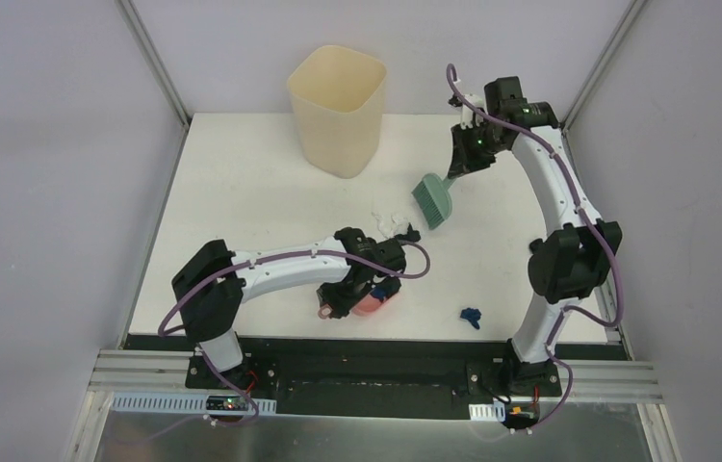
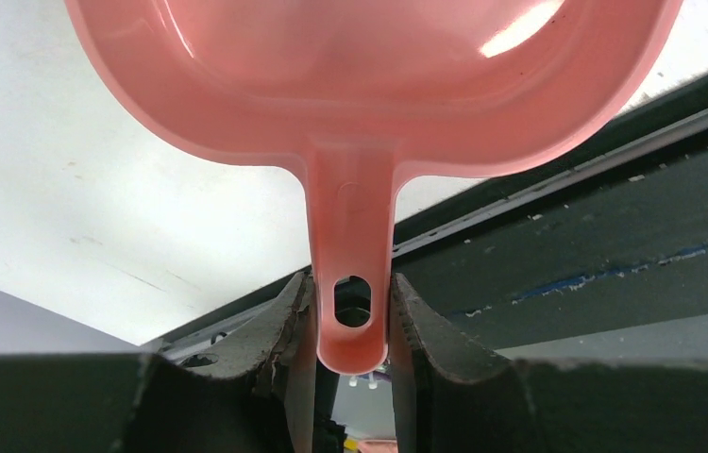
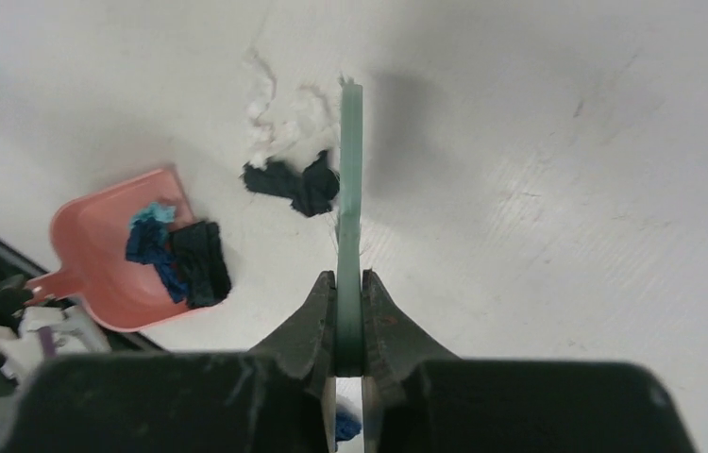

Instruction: Sweep away the paper scraps from the table

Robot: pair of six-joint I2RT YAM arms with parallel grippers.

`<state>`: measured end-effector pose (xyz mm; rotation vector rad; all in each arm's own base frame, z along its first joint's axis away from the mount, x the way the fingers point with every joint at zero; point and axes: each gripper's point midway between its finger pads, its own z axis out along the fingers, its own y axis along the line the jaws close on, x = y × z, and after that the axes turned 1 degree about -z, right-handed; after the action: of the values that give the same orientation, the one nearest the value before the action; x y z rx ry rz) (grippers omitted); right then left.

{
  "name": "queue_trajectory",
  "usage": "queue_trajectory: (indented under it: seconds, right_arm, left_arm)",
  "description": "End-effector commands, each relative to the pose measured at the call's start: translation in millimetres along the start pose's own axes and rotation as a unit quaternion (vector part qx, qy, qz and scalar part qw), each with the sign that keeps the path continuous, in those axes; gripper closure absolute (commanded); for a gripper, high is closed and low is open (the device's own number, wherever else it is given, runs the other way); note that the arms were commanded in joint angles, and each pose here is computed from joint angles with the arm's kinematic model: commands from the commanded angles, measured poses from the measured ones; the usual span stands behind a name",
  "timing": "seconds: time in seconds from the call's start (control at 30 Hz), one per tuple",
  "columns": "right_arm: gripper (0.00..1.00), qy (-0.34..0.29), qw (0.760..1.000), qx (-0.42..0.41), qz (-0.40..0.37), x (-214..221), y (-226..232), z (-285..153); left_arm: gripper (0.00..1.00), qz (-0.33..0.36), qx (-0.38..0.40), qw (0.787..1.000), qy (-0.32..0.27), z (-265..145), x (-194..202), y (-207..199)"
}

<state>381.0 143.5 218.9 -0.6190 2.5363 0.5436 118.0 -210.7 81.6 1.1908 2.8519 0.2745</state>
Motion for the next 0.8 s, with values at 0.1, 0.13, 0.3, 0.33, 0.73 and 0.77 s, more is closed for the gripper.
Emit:
queue_trajectory:
  seconds: [0.1,0.13,0.3,0.33,0.73,0.77]
  right_arm:
    - [1.0,0.001,0.994,0.108,-0.001,-25.2,-42.0,29.7]
    - [1.0,0.012,0.994,0.109,-0.003,-23.6,-41.1,36.9]
    - [1.0,0.051,0.991,0.117,-0.043,-20.6,-21.7,67.1]
    - [1.0,0.056,0.991,0.111,-0.051,-19.7,-14.3,71.9]
    - [1.0,0.145,0.981,-0.103,-0.072,37.5,109.0,71.2]
    - [1.0,0.143,0.981,-0.115,-0.07,39.6,114.4,66.5]
  left_arm:
    - [0.84,-0.05,-0.017,0.998,-0.02,-3.7,-14.3,20.0]
    - [0.84,-0.049,-0.017,0.998,-0.018,-2.8,-16.0,21.3]
    - [0.84,-0.043,-0.02,0.999,-0.005,1.2,-28.6,29.3]
    - [0.84,-0.04,-0.021,0.999,-0.002,1.9,-30.9,30.6]
    - [0.84,-0.024,-0.022,0.999,0.009,11.5,-53.1,40.7]
    - [0.84,-0.022,-0.021,1.0,0.008,13.0,-54.5,40.5]
